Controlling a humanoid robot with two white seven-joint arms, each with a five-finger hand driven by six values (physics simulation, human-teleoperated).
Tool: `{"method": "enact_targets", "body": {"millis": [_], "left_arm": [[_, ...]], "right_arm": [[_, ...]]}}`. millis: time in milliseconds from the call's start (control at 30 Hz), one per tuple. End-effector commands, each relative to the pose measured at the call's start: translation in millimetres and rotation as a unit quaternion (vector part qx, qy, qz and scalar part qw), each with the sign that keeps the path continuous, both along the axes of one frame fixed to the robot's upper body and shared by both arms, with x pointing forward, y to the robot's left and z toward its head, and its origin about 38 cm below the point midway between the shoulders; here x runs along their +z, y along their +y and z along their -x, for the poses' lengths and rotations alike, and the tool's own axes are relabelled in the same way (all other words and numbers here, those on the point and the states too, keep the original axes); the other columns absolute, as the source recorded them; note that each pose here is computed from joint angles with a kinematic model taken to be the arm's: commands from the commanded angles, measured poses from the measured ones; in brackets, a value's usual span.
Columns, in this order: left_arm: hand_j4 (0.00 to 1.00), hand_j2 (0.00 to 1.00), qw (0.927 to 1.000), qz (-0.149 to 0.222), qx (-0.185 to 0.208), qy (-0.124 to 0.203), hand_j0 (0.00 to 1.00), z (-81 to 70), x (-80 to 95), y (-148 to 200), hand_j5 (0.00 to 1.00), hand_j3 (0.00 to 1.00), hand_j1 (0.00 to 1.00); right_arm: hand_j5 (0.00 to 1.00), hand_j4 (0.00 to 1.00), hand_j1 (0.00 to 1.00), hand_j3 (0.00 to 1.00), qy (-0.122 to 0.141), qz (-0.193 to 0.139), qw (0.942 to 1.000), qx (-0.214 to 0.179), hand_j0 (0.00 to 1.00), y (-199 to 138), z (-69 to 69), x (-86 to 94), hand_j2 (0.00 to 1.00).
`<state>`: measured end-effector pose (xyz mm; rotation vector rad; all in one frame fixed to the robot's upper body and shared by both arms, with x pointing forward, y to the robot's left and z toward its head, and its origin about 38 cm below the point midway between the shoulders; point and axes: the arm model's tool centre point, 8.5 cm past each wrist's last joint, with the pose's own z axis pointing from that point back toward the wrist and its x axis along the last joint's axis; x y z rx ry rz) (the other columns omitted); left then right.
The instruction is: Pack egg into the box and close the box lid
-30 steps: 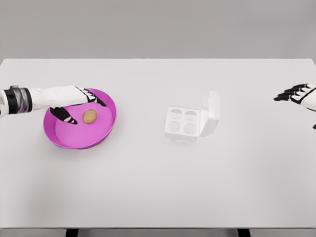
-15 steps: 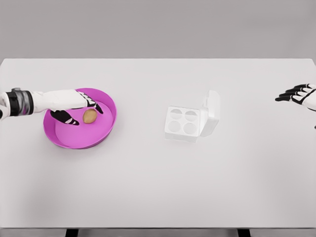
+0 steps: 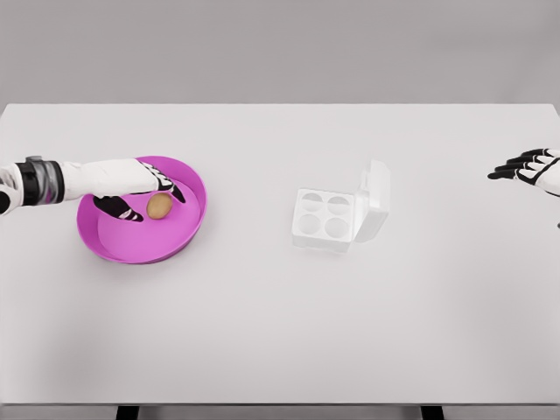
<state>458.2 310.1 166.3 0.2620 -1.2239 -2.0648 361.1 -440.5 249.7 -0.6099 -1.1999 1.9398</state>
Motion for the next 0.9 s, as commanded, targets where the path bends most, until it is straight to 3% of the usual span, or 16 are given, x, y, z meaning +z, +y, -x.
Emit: {"method": "enact_targets", "body": {"millis": [0, 867], "left_arm": [[0.79, 0.79, 1.0, 0.004, 0.002, 0.001, 0.79, -0.6, 0.1, -0.8, 0.79, 0.79, 0.79], [0.78, 0.78, 1.0, -0.003, 0.004, 0.007, 0.78, -0.8, -8.7, -1.5, 0.78, 0.78, 0.78]], "right_arm": [[1.0, 1.0, 1.0, 1.0, 0.001, -0.002, 1.0, -0.001, 1.0, -0.5, 0.4, -0.2, 1.0], [1.0, 1.0, 1.0, 1.0, 0.006, 0.009, 0.9999, -0.006, 1.0, -7.9, 4.7, 3.6, 1.0]]}}
